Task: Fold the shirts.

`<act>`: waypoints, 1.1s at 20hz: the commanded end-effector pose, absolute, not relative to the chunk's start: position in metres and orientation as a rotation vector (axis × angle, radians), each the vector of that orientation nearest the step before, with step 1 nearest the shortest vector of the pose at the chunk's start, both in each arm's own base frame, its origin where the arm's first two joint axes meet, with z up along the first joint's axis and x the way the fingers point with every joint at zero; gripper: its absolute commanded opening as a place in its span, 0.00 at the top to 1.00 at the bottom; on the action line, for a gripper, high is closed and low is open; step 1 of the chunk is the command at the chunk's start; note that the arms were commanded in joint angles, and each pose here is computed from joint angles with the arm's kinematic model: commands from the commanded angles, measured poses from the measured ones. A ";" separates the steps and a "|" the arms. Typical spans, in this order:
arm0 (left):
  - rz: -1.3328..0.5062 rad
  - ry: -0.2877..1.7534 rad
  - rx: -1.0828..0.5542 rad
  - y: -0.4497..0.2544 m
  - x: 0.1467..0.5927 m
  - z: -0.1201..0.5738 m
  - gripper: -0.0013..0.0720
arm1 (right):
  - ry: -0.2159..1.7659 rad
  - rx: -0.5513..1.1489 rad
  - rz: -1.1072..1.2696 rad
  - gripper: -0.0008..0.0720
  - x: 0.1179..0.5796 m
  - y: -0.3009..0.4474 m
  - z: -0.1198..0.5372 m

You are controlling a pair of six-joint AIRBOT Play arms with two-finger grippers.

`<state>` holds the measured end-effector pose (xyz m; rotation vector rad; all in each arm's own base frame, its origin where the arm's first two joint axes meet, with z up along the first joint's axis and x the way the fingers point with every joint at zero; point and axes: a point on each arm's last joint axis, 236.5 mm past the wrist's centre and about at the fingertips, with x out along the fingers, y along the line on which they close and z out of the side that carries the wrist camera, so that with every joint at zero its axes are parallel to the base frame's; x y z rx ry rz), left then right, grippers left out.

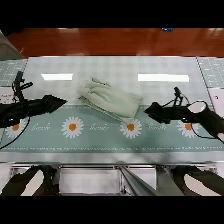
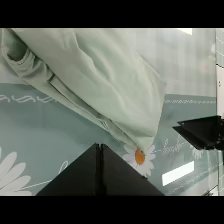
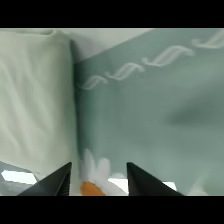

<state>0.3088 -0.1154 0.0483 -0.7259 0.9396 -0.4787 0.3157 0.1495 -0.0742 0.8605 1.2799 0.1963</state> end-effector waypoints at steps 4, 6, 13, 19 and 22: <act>-0.464 0.946 -0.732 -0.115 0.308 0.041 0.96 | 1.375 0.968 0.392 0.43 0.347 0.216 -0.097; -0.464 0.946 -0.732 -0.115 0.308 0.041 0.96 | 1.402 0.938 0.469 0.46 0.353 0.237 -0.092; -0.466 0.948 -0.732 -0.115 0.307 0.041 0.96 | 1.260 0.744 0.723 0.94 0.408 0.278 0.001; -0.503 0.990 -0.753 -0.123 0.297 0.041 0.96 | 1.094 0.433 0.648 0.94 0.463 0.236 0.132; -0.517 1.003 -0.754 -0.126 0.293 0.042 0.96 | 1.011 0.409 0.548 0.94 0.479 0.181 0.191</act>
